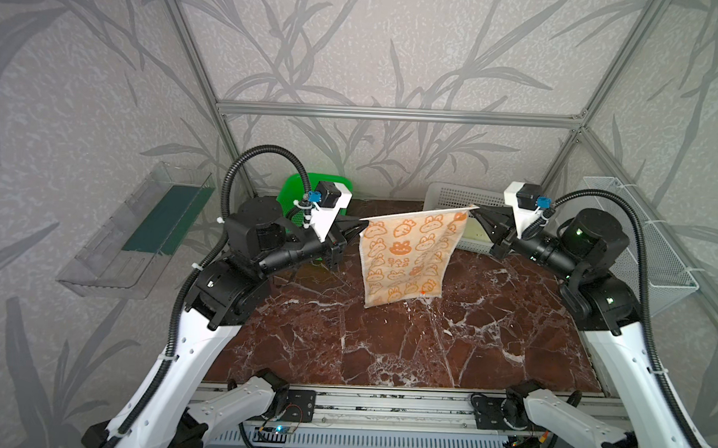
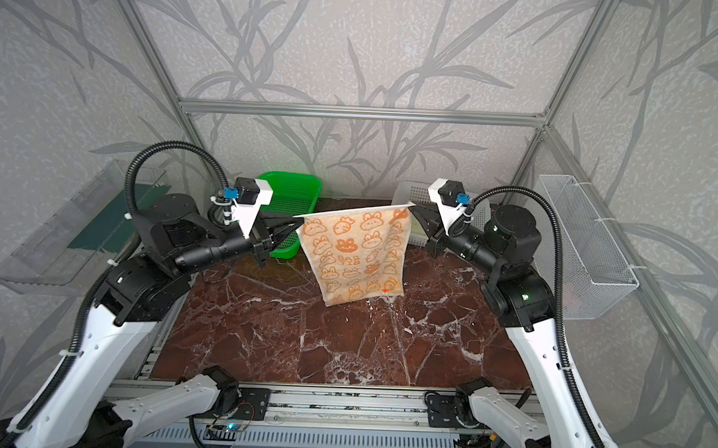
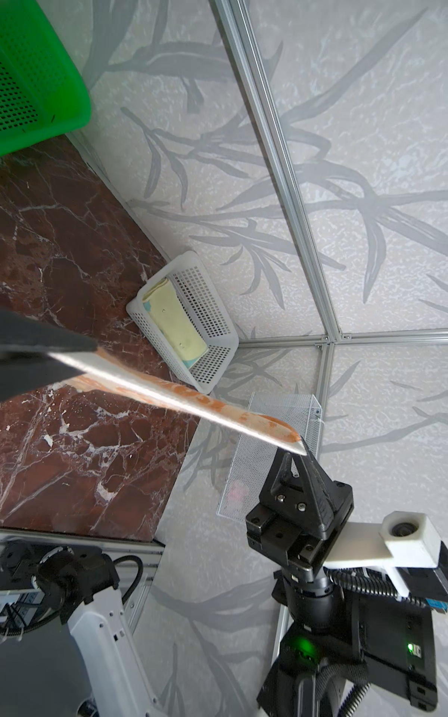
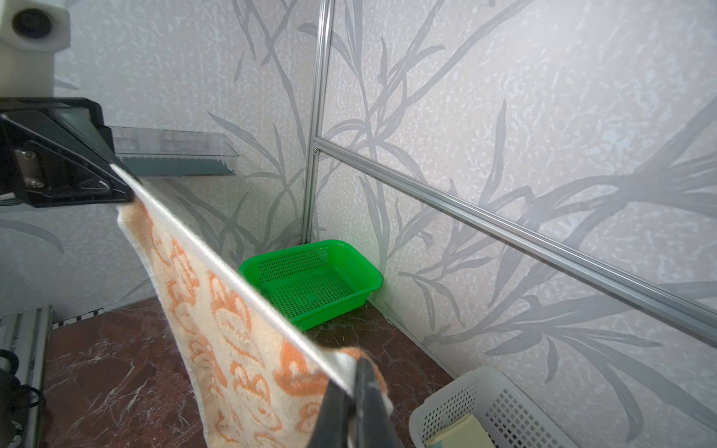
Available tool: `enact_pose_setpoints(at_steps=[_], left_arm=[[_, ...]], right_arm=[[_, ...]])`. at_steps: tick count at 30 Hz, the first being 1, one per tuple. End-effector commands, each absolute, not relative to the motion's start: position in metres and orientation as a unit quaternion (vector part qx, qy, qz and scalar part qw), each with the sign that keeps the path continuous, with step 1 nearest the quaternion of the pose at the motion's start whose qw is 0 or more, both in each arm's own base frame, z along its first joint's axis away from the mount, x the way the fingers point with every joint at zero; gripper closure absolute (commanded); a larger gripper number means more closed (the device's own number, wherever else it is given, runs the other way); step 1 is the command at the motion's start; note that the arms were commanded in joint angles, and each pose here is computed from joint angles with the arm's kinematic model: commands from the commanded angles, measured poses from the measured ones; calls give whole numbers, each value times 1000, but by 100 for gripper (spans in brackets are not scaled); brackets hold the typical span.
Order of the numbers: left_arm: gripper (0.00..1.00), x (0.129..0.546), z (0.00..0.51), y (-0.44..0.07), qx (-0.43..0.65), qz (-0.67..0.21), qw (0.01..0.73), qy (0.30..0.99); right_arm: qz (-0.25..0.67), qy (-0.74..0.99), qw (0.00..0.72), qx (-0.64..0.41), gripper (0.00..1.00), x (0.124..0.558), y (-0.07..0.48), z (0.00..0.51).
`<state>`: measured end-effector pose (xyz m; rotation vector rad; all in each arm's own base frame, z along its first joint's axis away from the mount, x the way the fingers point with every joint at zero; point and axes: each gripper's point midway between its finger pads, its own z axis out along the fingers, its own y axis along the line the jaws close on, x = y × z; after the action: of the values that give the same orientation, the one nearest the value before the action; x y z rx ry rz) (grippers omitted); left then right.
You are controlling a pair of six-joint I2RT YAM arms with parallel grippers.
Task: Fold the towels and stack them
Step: 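Lift the orange towel up with both grippers so it hangs spread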
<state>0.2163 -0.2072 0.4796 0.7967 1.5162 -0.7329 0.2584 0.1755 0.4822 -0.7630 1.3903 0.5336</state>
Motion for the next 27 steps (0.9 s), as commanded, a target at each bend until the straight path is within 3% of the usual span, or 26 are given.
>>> enact_pose_setpoints(at_steps=[1,6,12,23,27], left_arm=[[100,188,493,-199,339,-347,605,631],[100,179,498,-192,330,-350,620,620],[100,202,484,-194,322,-321,613,646],[100,320,401,-190,278,-152,572,757],[100,364,361,-186,261,-129,537,792]], right_arm=[[239,616,680,-319,100,245,165,490],[241,612,686,-312,100,238,162,490],[230,628,677,-305,100,257,164,478],[198,694,628,-290,100,349,179,405],[193,713,607,-293,100,384,188,374]])
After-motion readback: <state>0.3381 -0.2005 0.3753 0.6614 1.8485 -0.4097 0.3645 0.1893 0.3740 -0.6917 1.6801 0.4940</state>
